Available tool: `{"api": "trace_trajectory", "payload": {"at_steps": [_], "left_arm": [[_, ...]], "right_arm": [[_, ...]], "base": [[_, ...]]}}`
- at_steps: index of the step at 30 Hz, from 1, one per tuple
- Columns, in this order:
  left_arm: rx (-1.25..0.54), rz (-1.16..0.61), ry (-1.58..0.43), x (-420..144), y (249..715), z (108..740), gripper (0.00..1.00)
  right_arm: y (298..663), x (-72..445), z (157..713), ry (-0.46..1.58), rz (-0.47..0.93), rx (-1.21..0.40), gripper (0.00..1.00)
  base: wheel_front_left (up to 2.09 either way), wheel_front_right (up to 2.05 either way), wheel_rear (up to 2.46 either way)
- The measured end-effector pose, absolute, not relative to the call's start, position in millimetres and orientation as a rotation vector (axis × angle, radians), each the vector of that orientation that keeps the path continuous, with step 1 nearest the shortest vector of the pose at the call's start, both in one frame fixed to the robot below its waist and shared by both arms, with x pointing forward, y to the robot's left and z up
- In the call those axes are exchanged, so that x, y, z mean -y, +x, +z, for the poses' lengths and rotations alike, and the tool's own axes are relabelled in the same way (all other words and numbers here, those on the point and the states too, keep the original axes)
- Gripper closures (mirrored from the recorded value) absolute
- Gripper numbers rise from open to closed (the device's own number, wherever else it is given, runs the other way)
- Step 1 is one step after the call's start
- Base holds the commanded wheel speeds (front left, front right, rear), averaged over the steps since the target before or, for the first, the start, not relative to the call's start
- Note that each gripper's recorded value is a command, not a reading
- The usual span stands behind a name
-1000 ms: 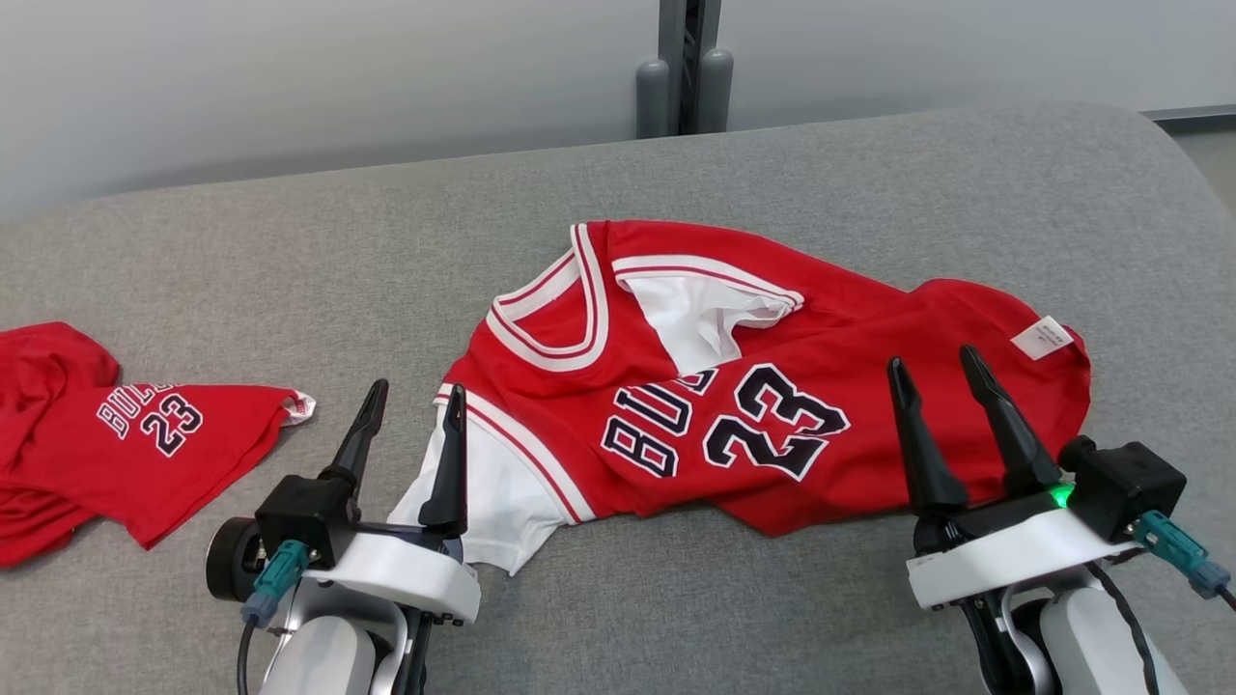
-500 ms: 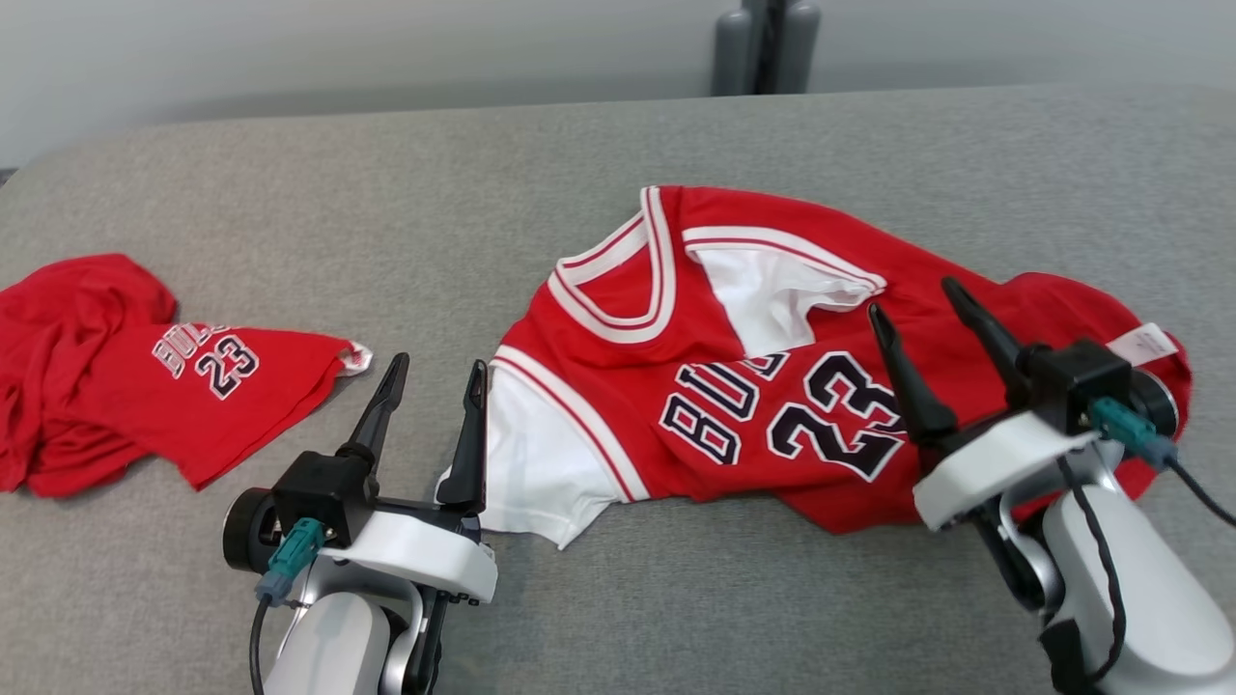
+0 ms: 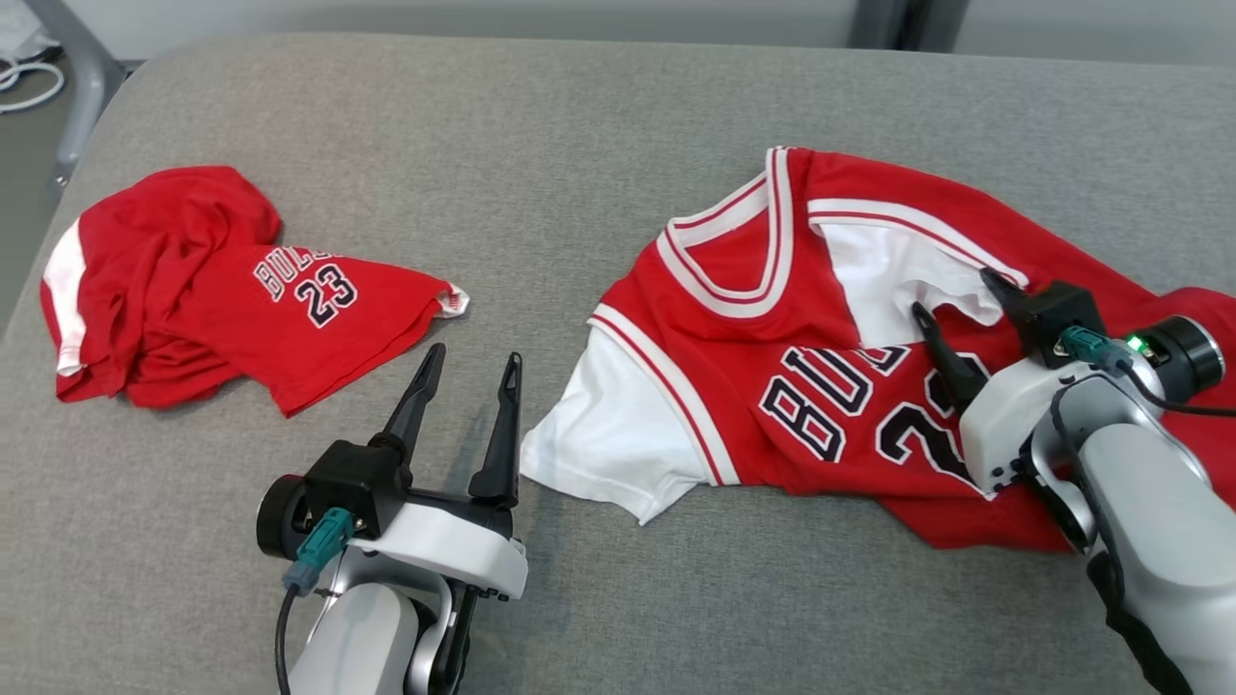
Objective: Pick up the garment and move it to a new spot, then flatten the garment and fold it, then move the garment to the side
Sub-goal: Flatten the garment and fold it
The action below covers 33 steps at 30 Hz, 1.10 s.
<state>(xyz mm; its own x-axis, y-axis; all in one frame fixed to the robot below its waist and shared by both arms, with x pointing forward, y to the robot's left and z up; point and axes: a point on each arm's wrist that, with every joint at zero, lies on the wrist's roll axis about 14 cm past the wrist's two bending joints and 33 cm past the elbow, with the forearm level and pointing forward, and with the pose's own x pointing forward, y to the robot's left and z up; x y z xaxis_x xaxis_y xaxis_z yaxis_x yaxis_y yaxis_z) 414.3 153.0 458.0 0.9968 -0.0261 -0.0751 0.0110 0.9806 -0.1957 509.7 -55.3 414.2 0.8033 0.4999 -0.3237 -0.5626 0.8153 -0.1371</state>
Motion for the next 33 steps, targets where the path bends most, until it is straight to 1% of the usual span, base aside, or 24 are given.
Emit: {"api": "trace_trajectory", "payload": {"at_steps": [3,4,5,12,16,19,25,29,33], "left_arm": [[-0.083,-0.008,-0.197,-156,412,456,0.00],[-0.084,-0.002,-0.198,-157,411,456,0.00],[-0.083,0.002,-0.198,-158,410,457,0.00],[-0.081,0.017,-0.206,-161,409,458,0.00],[-0.084,0.017,-0.210,-160,409,457,0.00],[-0.088,0.009,-0.214,-157,411,456,0.00],[-0.088,0.001,-0.219,-156,419,455,0.00],[-0.097,0.004,-0.221,-158,424,452,0.00],[-0.112,0.024,-0.225,-163,425,447,0.00]], "right_arm": [[513,56,403,-0.274,0.583,-0.321,0.00],[514,56,400,-0.280,0.584,-0.330,0.46],[514,57,397,-0.284,0.583,-0.343,1.00],[527,48,415,-0.253,0.588,-0.281,1.00],[544,51,435,-0.191,0.558,-0.240,1.00],[567,60,457,-0.182,0.528,-0.199,1.00],[622,76,507,-0.087,0.448,-0.124,1.00],[652,79,515,0.008,0.401,-0.139,1.00],[675,64,523,0.059,0.410,-0.112,1.00]], "base": [[0.00,0.00,0.00],[0.00,0.00,0.00],[0.00,0.00,0.00],[0.00,0.00,0.00],[0.00,0.00,0.00],[0.00,0.00,0.00],[0.00,0.00,0.00],[0.00,0.00,0.00],[0.00,0.00,0.00]]}}
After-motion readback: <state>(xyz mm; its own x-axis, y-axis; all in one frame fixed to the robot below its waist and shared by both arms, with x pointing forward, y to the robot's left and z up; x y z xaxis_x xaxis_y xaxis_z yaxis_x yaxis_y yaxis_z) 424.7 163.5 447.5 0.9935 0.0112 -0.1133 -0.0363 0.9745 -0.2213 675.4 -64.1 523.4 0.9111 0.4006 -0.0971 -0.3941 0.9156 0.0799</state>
